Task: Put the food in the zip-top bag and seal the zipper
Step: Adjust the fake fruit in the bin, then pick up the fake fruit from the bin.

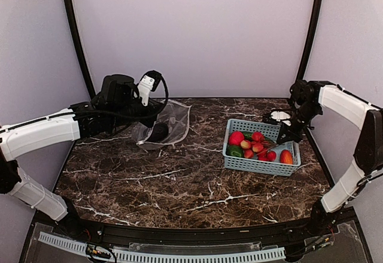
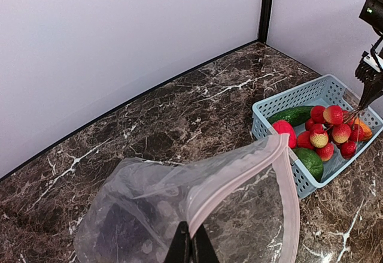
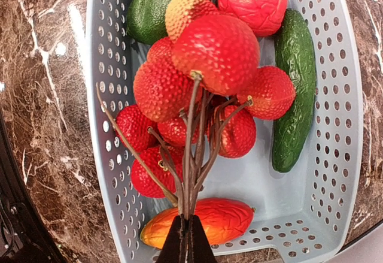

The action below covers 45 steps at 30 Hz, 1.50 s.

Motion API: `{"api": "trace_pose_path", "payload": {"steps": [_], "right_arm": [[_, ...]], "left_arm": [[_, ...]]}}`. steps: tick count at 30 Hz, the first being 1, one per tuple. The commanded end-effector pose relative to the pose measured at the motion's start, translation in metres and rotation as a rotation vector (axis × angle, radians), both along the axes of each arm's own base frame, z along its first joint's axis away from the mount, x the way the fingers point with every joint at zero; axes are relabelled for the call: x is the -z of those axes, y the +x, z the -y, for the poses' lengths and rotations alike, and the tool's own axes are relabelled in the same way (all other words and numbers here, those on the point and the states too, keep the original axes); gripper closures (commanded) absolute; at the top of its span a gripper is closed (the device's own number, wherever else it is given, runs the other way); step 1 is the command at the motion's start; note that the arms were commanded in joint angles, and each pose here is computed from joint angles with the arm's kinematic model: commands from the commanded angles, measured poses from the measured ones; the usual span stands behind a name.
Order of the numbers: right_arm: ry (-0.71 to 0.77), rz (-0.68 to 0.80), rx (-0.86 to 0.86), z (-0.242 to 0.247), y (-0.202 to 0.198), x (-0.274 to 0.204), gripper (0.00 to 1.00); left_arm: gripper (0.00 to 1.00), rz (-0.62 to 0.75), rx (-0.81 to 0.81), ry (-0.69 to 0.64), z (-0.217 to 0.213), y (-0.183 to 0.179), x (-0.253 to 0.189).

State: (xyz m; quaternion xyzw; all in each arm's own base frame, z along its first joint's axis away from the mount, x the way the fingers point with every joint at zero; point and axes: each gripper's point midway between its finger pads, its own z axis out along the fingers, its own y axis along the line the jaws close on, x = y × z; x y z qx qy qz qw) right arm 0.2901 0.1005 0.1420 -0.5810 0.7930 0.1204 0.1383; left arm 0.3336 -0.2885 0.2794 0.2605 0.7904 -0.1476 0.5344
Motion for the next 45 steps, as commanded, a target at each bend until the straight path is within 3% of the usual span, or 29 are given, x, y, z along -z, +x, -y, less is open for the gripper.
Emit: {"api": "trace_pose_path", "payload": {"steps": [1, 3, 5, 7, 13, 20, 24, 29, 35, 45], "right_arm": [[0.055, 0.041, 0.05, -0.01, 0.013, -0.01, 1.0], [0.04, 0.047, 0.061, -0.008, 0.021, -0.005, 1.0], [0.008, 0.073, 0.075, -0.004, 0.031, 0.0, 0.9], [-0.048, 0.132, 0.11, 0.006, 0.048, 0.004, 0.86], [-0.138, 0.232, 0.328, 0.038, 0.094, 0.004, 0.77], [-0.014, 0.166, 0.443, 0.028, 0.073, -0.01, 0.74], [0.157, 0.108, 0.524, 0.025, 0.06, -0.032, 0.71], [0.4, 0.003, 0.525, 0.012, 0.035, -0.051, 0.56], [0.459, -0.13, 0.525, 0.009, 0.013, -0.026, 0.47], [0.488, -0.224, 0.574, 0.019, 0.014, -0.002, 0.46]], "left_arm": [[0.99, 0.009, 0.0, -0.017, 0.0, 0.0, -0.002], [0.99, 0.007, 0.002, -0.016, 0.0, 0.0, -0.001], [0.99, 0.003, 0.004, -0.017, 0.001, 0.0, 0.0], [0.99, 0.0, 0.006, -0.02, 0.001, 0.0, 0.0], [0.99, -0.002, 0.011, -0.024, 0.002, 0.0, 0.0], [0.99, 0.002, 0.008, -0.02, 0.001, 0.0, 0.0], [0.99, -0.002, 0.01, -0.016, 0.002, 0.0, 0.002], [0.99, -0.008, 0.012, -0.018, 0.003, 0.0, 0.003], [0.99, -0.008, 0.014, -0.021, 0.004, 0.0, 0.003], [0.99, -0.006, 0.016, -0.023, 0.003, 0.0, 0.001]]}}
